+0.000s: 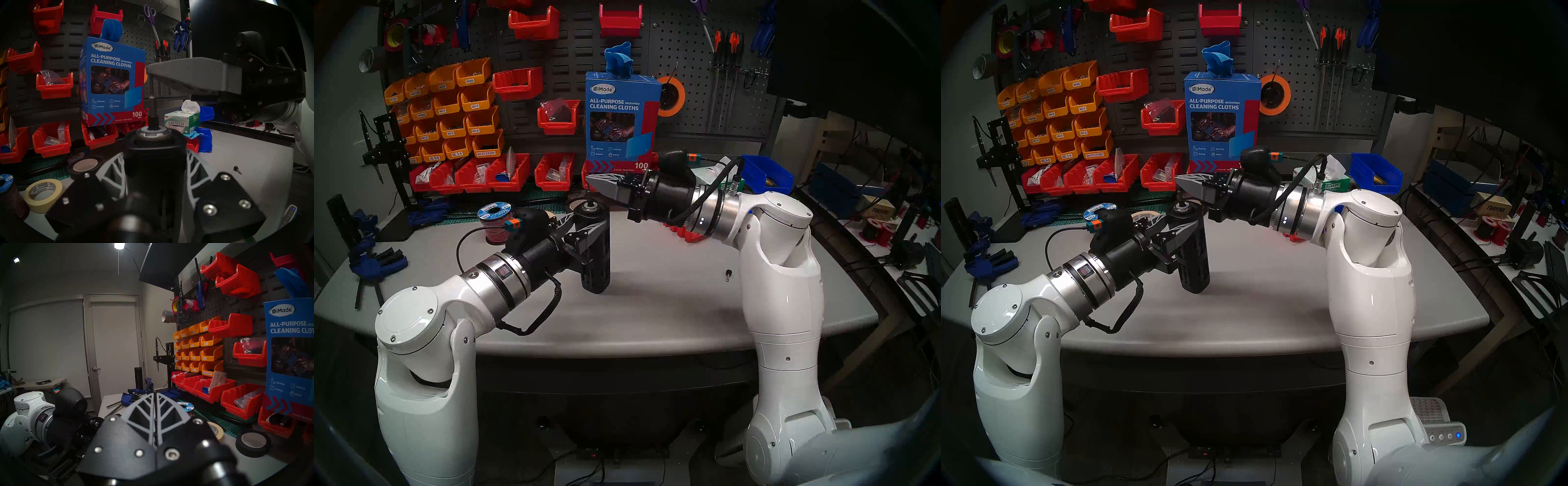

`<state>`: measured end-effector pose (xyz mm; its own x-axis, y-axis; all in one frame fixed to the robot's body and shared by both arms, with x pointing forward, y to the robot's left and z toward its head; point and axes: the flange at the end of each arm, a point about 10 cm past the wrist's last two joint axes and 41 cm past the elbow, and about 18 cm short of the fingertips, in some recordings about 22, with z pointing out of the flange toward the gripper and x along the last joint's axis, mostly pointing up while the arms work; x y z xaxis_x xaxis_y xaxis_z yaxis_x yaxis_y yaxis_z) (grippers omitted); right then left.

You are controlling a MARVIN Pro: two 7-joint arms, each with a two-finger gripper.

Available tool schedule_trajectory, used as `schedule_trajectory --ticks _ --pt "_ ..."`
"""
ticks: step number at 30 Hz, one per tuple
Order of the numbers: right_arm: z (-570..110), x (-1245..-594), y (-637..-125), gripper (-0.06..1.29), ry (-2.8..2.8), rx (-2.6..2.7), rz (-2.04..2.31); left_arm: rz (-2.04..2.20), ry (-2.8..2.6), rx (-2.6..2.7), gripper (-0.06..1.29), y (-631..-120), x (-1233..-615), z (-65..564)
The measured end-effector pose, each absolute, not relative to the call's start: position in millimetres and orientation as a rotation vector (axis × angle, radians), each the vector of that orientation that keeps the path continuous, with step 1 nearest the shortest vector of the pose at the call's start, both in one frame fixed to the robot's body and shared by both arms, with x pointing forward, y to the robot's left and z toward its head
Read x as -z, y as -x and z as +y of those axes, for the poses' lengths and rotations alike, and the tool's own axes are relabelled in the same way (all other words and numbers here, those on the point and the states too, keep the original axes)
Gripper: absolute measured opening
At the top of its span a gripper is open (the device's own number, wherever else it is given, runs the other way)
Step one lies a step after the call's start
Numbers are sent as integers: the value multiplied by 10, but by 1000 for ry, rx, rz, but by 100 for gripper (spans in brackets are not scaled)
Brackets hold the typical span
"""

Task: Pick a screwdriver bit and insert it into the screwdriver

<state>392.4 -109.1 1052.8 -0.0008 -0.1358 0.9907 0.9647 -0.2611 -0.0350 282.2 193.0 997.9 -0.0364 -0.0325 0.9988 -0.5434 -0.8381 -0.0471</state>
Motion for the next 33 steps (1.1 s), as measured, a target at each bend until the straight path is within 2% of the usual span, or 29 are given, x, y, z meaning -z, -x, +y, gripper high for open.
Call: schedule_trajectory --ticks 30,32,33 --pt "-1129 -10441 -3906 -4 1315 1452 -928 -606 -1853 -1982 45 -2788 -9895 1896" --pt "-1127 -10435 -3905 -4 1316 1450 -927 -608 -1855 -1976 49 -2791 -9880 1899" --pt "-1125 -10432 -3904 -4 1316 1448 -926 -609 -1855 -1973 58 -2793 -9873 1901"
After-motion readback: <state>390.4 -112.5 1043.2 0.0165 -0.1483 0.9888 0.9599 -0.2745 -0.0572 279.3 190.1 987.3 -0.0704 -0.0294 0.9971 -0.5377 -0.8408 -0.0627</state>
